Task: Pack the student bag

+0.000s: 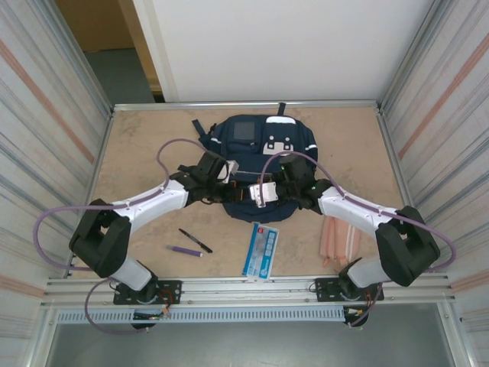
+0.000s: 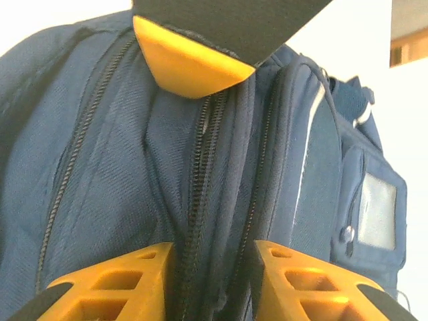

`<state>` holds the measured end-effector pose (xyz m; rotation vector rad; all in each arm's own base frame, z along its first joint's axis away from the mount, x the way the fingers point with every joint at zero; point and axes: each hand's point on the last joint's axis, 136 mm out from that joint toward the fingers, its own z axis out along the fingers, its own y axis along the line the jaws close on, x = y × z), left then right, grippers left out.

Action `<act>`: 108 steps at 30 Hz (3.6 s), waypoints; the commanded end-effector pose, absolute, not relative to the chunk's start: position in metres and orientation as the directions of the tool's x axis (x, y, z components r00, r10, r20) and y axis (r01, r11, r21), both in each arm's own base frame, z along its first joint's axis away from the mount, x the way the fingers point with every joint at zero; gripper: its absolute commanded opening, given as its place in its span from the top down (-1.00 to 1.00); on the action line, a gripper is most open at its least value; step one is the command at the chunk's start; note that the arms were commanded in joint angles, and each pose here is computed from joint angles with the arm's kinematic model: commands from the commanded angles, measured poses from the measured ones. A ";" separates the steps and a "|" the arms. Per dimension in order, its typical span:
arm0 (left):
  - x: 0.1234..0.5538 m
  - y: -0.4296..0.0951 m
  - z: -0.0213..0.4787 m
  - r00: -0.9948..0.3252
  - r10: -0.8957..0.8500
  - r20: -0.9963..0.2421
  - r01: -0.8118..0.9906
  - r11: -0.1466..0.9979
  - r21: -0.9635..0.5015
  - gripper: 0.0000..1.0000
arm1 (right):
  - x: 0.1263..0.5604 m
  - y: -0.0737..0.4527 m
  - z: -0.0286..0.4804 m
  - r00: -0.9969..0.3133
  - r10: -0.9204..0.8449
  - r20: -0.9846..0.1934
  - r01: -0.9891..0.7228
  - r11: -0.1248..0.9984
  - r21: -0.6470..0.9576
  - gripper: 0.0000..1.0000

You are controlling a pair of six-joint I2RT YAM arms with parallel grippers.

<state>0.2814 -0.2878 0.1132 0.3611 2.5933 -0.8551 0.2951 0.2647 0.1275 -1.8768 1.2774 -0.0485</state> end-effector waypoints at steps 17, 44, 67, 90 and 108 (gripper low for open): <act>0.266 -0.391 0.194 -0.712 0.261 -0.651 0.687 0.449 -0.572 1.00 | 0.279 0.201 0.156 0.110 -0.763 -0.637 -0.731 0.372 -0.572 -0.25; 0.387 -0.190 0.117 -0.770 -0.015 -0.638 0.275 0.894 -0.353 1.00 | 0.252 0.249 0.186 0.483 -0.717 -0.502 -0.649 0.091 -0.755 1.00; 0.413 -0.088 0.110 -0.752 -0.395 -0.528 -0.109 0.865 -0.490 0.15 | 0.263 0.296 0.136 0.536 -0.748 -0.392 -0.689 -0.118 -0.715 1.00; 0.349 -0.180 0.074 -0.906 -0.160 -0.393 0.050 0.879 -0.474 0.11 | 0.322 0.277 0.204 -0.404 -0.354 -0.843 -0.766 0.635 0.101 -0.99; 0.306 -0.213 0.134 -0.858 -0.158 -0.489 0.108 0.875 -0.471 0.03 | 0.304 0.272 0.089 -0.185 -0.848 -0.497 -0.943 0.295 -0.153 -0.87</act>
